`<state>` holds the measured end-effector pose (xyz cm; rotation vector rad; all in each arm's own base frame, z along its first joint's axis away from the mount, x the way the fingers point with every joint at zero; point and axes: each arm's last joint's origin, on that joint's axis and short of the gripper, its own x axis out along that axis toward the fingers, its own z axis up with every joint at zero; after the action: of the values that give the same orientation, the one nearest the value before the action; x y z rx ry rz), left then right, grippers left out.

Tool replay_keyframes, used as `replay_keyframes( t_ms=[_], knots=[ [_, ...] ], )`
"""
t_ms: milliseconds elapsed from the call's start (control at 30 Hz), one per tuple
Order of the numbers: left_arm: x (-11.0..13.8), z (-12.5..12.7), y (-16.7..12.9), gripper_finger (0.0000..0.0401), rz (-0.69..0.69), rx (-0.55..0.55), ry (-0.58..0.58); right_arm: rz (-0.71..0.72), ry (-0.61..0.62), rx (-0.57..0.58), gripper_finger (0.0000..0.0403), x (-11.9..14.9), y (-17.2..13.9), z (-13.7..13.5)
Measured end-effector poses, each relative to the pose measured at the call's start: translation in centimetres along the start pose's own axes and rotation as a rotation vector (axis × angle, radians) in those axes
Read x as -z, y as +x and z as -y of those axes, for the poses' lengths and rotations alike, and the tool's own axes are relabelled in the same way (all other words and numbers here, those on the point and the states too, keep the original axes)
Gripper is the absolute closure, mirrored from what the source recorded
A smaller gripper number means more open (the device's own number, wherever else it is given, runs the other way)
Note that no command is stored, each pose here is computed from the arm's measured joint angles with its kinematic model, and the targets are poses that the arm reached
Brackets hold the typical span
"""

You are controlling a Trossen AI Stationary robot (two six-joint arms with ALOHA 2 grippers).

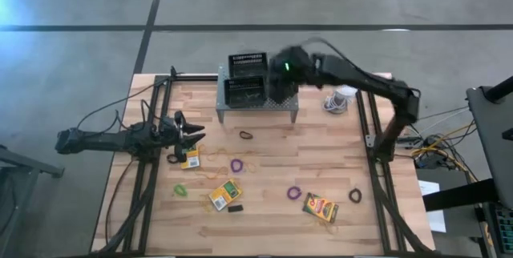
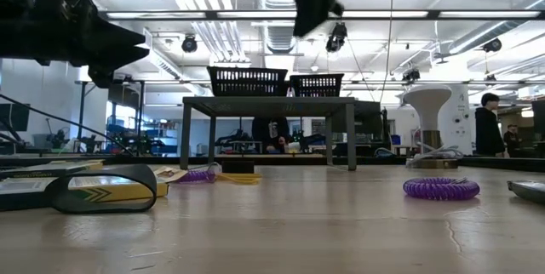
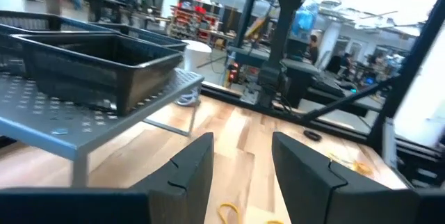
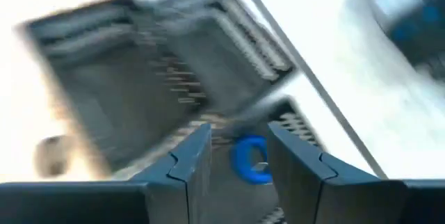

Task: Pick & Place Office Desk Supplies
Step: Put the crayon box into the top left black bin

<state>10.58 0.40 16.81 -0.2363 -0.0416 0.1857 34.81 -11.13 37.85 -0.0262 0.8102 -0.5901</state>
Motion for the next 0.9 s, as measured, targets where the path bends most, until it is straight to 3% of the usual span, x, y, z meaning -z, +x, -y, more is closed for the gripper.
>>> replay_keyframes(
  t_ms=[200,400,567,700,800,900],
  knots=[
    [0.2,0.4,0.0,0.0266,-0.032,0.101,0.020,0.156,-0.097,-0.213,0.0291,5.2,-4.8,-9.4],
    [-0.4,1.4,0.1,0.0284,-0.010,0.188,-0.009,0.248,-0.168,-0.290,0.0306,13.2,-8.6,-16.1],
    [-3.9,3.5,0.4,0.0284,0.036,0.294,-0.016,0.370,-0.141,-0.304,0.0317,18.5,-9.2,-18.9],
    [-5.2,5.0,2.0,0.0284,-0.075,0.231,0.055,0.453,-0.066,-0.305,0.0326,20.7,-7.9,-19.6],
    [-5.9,6.3,3.8,0.0284,-0.240,0.166,0.100,0.489,-0.014,-0.325,0.0331,21.8,-7.0,-19.6],
    [-6.3,7.3,5.4,0.0284,-0.518,0.068,0.118,0.511,-0.037,-0.320,0.0335,22.6,-6.4,-19.5]
  ],
)
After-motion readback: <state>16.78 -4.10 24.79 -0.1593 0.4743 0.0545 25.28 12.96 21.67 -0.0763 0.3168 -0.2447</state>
